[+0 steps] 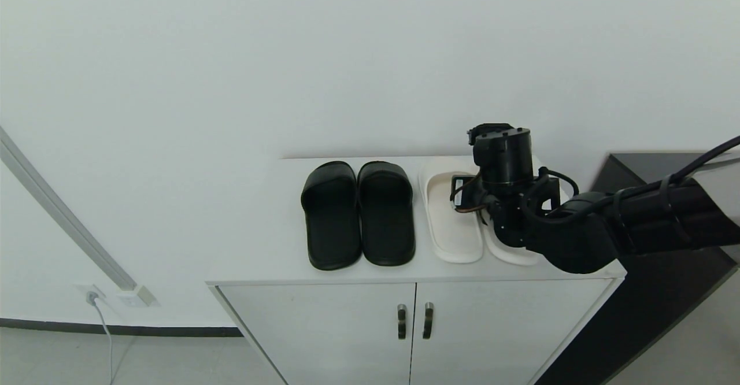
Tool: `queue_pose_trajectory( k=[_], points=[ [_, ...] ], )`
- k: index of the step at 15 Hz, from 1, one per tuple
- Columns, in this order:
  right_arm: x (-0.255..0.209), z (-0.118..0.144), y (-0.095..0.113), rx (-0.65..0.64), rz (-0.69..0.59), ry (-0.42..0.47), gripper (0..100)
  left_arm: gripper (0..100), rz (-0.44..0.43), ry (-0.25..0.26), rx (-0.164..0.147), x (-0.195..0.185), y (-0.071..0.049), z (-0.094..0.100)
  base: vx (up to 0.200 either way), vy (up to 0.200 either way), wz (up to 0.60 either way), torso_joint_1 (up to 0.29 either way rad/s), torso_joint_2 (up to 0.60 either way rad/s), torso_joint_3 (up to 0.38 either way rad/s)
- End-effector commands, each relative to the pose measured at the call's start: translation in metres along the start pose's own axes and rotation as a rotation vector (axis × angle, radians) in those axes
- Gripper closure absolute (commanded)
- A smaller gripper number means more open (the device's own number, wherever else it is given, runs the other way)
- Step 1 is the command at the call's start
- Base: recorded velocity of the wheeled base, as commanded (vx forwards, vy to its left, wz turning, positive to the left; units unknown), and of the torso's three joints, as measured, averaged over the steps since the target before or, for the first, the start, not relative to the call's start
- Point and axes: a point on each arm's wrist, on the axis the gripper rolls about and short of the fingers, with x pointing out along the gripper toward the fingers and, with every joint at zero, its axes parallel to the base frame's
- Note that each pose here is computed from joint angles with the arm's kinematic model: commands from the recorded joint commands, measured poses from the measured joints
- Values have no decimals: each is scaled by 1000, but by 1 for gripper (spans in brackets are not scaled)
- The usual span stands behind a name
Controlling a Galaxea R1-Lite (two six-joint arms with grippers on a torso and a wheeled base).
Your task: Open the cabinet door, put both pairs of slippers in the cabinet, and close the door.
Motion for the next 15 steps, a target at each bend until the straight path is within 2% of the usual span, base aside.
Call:
queue_pose_trajectory(
  k=[1, 4, 6, 9, 15],
  points=[
    [-20, 18, -6, 16, 20, -35, 100, 100, 0, 2, 2, 0, 0, 0, 0, 0, 0, 0, 0, 0],
    [-65, 29, -23, -7, 77, -48, 100, 100, -3, 0, 4, 0, 0, 0, 0, 0, 0, 0, 0, 0],
    [-96, 32, -33, -29, 163, -47, 100, 100, -15, 0, 4, 0, 0, 0, 0, 0, 0, 0, 0, 0],
    [-145, 21, -53, -122, 391, -18, 100, 100, -21, 0, 5, 0, 0, 0, 0, 0, 0, 0, 0, 0],
    [-175, -2, -77, -149, 614, 49, 100, 100, -21, 1, 4, 0, 0, 0, 0, 0, 0, 0, 0, 0]
  ],
)
